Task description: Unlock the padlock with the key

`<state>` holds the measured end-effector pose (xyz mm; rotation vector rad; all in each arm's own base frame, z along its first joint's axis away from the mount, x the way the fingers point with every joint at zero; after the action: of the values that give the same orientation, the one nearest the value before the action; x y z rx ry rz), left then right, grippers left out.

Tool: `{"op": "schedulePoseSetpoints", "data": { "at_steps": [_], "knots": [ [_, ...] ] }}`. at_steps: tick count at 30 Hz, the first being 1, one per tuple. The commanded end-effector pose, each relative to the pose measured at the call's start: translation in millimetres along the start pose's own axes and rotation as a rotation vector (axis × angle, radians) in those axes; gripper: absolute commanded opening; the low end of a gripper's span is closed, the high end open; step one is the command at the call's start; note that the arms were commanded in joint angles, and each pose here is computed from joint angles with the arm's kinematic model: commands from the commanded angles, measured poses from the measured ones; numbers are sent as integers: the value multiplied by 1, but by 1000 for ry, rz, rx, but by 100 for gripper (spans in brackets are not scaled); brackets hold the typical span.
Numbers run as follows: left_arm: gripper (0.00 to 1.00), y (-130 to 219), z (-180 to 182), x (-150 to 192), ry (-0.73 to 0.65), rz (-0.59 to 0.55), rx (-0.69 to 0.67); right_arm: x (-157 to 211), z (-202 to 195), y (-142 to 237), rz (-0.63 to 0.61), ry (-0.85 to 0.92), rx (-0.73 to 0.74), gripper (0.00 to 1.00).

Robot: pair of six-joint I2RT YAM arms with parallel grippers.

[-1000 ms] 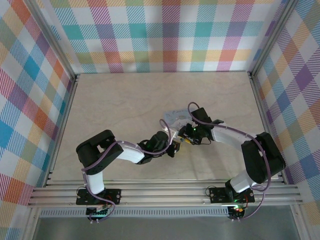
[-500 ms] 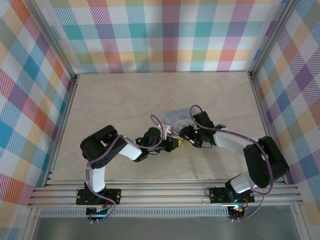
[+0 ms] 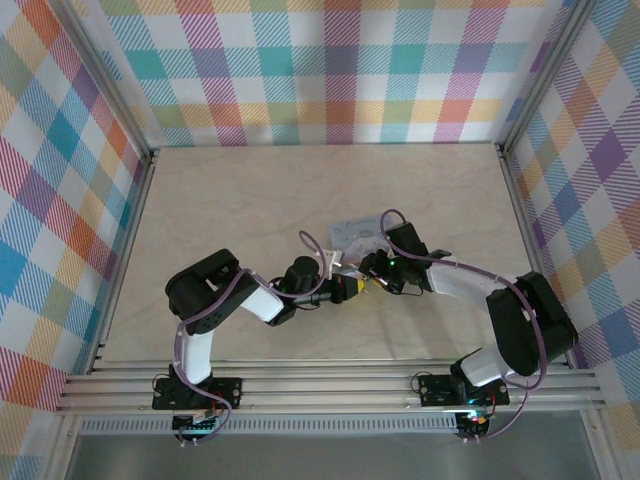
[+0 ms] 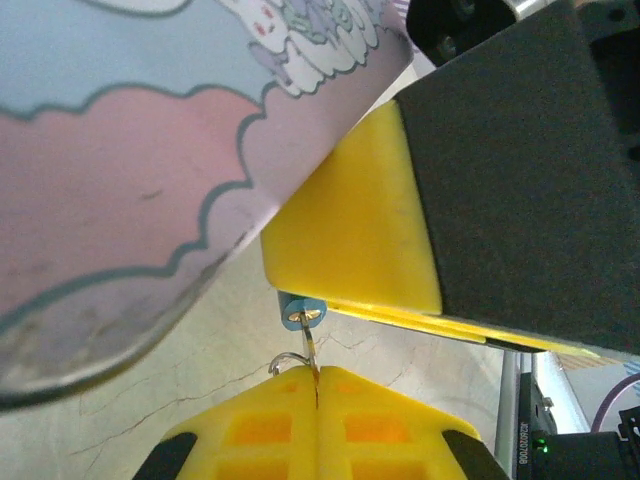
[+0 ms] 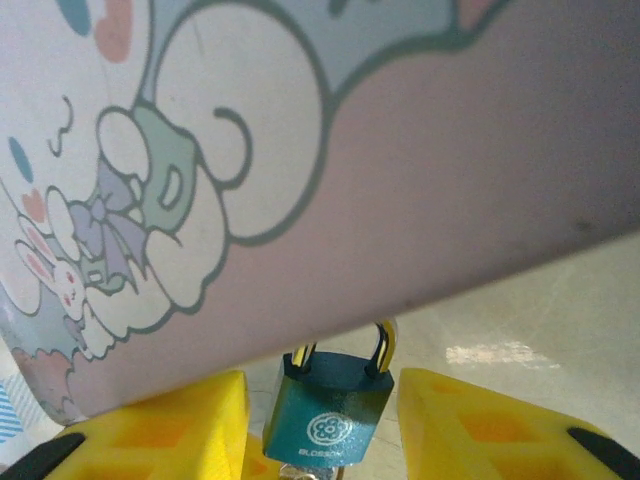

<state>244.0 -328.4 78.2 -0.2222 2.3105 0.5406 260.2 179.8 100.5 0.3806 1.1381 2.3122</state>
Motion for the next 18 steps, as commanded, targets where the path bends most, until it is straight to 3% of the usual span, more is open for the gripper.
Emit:
{"op": "schedulePoseSetpoints", "data": {
  "at_steps": [1, 18],
  "knots": [
    [0, 1, -6, -3, -6, -38, 62, -2, 3, -2, -16, -11, -8, 40],
    [0, 4, -13, -2, -58, -27, 45, -1, 3, 2, -12, 2, 8, 2]
  ]
}}
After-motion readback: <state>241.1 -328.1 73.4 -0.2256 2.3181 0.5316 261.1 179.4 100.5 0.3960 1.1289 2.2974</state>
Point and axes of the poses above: each hand's point on the last joint's axis, 136 mm out from that joint toward the fingers, its own y axis back along the fingers, its own z axis along the line the jaws close on, x = y × z, the point moved 6 cm from there along y, back along the fingers, and after that the axes turned 12 degrees about -y, right-handed, at the moved point
